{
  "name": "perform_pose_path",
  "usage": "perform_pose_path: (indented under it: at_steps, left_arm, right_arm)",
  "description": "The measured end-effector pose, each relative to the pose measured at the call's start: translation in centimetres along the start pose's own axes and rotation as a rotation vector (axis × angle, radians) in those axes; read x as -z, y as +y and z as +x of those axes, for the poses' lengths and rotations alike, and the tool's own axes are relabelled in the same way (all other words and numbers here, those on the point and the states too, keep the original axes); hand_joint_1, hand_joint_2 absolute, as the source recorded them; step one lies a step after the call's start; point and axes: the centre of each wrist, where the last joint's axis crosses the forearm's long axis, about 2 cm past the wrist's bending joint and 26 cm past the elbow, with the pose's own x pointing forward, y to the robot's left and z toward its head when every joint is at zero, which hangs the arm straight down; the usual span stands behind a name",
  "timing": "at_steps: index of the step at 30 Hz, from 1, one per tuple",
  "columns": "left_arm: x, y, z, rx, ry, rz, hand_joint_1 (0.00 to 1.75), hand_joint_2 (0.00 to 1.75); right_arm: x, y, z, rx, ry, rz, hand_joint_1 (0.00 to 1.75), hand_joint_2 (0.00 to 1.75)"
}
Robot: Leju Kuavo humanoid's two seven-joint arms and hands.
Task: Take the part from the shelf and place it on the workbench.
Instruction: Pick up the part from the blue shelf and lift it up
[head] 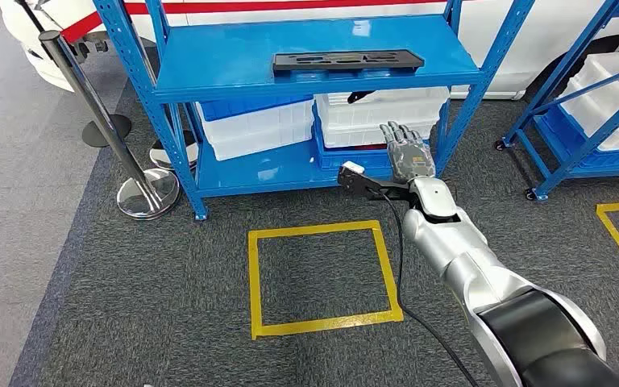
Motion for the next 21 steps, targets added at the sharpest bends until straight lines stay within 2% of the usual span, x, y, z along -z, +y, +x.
perform_pose_path:
  at_steps: [21]
  left_arm:
    - [0.23,-0.05,0.25,0.022,0.003,0.021,0.0,0.0]
  right_arm:
    - [-0.34,0.32,-0.79,0.007,0.007,0.013,0.0,1.75]
